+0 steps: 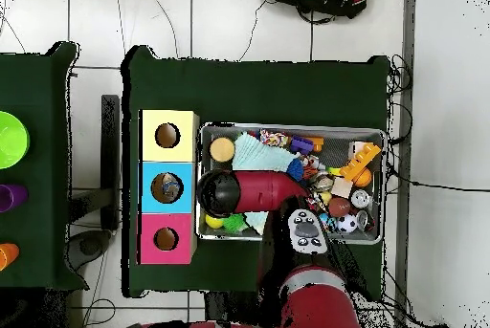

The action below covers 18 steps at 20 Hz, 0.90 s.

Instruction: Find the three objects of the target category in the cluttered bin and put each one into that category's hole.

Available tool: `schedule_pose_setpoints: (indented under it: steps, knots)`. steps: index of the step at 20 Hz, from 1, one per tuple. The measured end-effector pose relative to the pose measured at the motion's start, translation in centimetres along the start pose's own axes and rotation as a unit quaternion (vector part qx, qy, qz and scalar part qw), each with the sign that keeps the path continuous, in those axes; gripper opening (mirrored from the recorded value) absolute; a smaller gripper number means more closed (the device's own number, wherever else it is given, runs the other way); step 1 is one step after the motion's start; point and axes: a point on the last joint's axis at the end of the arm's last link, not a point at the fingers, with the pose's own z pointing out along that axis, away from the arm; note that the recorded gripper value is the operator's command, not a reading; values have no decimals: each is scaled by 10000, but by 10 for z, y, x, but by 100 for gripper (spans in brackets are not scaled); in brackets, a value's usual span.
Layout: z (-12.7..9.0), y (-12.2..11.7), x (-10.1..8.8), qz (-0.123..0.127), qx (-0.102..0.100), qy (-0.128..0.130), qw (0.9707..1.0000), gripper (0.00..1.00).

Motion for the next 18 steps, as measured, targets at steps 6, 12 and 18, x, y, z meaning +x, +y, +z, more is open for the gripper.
schedule_pose_setpoints:
  steps: [6,12,18]
  knots:
    - [5,13,6,-2,-115,-204,9997,100]
    - [16,15,11,87,-198,-250,9995,100]
    - [28,17,17,151,-221,-152,9995,100]
